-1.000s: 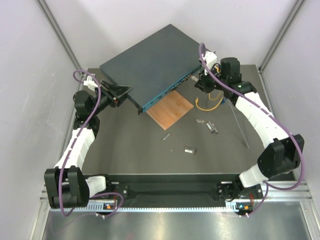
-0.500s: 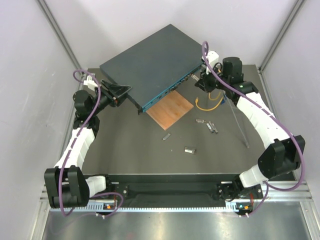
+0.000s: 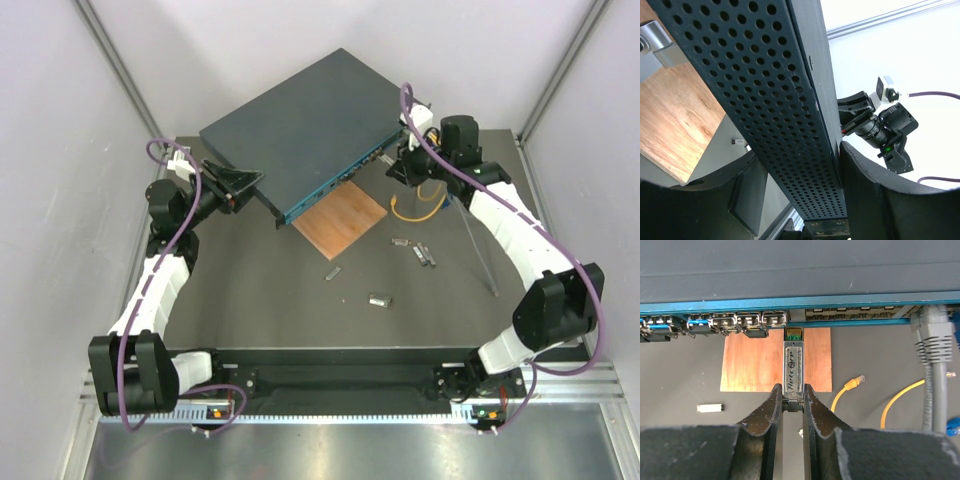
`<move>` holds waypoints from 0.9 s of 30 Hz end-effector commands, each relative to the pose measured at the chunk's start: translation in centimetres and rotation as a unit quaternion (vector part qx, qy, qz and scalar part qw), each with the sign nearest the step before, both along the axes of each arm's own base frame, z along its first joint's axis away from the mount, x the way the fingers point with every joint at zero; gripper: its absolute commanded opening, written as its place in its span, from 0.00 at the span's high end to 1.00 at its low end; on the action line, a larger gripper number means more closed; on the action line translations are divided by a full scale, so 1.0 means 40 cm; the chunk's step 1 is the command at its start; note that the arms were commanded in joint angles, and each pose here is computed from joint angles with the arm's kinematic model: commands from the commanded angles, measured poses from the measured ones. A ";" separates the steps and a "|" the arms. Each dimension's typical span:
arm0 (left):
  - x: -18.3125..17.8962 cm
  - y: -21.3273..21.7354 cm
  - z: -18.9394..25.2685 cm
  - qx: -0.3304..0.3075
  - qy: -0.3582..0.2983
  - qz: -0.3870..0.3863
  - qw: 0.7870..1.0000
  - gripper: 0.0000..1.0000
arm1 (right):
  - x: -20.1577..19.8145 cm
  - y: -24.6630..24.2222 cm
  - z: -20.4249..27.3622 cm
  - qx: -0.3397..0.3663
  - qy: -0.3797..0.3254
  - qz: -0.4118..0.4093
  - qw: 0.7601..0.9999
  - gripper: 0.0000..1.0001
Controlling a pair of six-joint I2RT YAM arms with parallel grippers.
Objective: Insert the plug into the switch port
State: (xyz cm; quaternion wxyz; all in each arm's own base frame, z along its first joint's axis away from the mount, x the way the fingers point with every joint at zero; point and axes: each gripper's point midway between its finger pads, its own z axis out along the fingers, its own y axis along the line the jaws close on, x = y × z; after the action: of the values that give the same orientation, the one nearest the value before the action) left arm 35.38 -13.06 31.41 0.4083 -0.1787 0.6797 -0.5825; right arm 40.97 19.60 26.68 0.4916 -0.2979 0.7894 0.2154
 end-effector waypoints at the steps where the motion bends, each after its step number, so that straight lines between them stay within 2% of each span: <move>1: 0.011 -0.002 0.062 0.030 -0.075 0.002 0.997 0.76 | 0.012 0.032 0.059 0.020 -0.031 0.018 0.999 1.00; 27: 0.017 -0.003 0.055 0.028 -0.071 0.000 0.997 0.79 | 0.023 0.043 0.095 0.036 -0.055 0.008 0.998 1.00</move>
State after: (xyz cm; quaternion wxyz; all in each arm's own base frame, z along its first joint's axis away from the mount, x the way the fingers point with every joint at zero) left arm 35.41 -13.07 31.36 0.4074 -0.1789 0.6800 -0.5828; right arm 40.86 20.47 26.56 0.4882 -0.2957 0.7885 0.2292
